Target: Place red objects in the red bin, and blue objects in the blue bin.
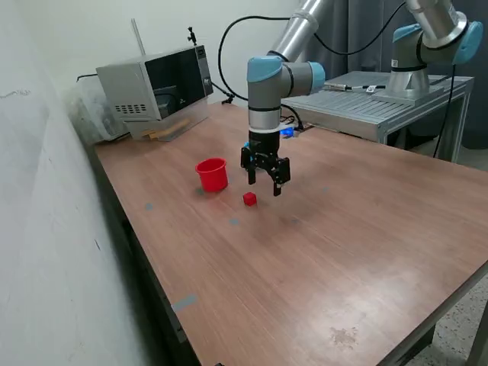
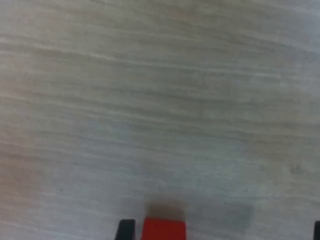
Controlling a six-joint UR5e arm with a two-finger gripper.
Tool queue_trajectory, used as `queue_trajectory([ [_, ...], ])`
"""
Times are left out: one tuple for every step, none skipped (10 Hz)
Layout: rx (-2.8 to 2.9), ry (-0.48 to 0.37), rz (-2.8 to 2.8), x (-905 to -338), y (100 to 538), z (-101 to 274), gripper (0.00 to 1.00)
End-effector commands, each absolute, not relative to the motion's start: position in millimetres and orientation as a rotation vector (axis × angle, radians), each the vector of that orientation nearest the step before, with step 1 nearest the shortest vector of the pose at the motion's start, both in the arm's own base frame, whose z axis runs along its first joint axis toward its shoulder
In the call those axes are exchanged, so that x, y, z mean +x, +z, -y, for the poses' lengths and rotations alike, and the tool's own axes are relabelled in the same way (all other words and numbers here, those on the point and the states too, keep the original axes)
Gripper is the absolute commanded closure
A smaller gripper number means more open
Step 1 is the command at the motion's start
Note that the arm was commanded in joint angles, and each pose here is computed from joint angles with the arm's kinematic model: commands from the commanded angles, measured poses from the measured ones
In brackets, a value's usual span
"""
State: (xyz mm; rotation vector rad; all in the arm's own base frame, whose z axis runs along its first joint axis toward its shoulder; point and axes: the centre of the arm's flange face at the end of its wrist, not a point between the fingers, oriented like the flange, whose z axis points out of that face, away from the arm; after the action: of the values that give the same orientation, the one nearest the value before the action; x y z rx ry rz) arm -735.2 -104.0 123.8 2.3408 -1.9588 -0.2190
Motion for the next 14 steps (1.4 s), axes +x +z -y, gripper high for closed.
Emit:
queue_trajectory([
  [2.315, -0.251, 1.961, -747.5, 123.8, 93.4, 0.00],
  [2.303, -0.263, 1.967, -749.0, 124.0, 87.6, 0.00],
  [2.295, -0.268, 1.972, -750.3, 125.0, 82.9, 0.00],
  [2.287, -0.274, 1.977, -751.1, 125.5, 78.3, 0.00],
  [2.276, -0.279, 1.987, -751.3, 124.9, 71.4, 0.00],
  [2.277, -0.276, 1.987, -751.3, 123.8, 71.5, 0.00],
  [2.277, -0.274, 1.987, -751.9, 117.4, 71.5, 0.00],
  [2.272, -0.273, 1.988, -752.4, 114.7, 69.5, 0.00],
  [2.260, -0.256, 1.983, -752.9, 113.7, 67.8, 0.00],
  [2.255, -0.244, 1.976, -753.0, 113.7, 69.0, 0.00],
  [2.257, -0.242, 1.971, -752.8, 113.7, 71.5, 0.00],
  [2.258, -0.249, 1.960, -753.3, 115.1, 76.1, 0.00],
  [2.258, -0.248, 1.953, -753.2, 115.3, 78.8, 0.00],
  [2.251, -0.229, 1.940, -753.3, 115.3, 81.9, 0.00],
])
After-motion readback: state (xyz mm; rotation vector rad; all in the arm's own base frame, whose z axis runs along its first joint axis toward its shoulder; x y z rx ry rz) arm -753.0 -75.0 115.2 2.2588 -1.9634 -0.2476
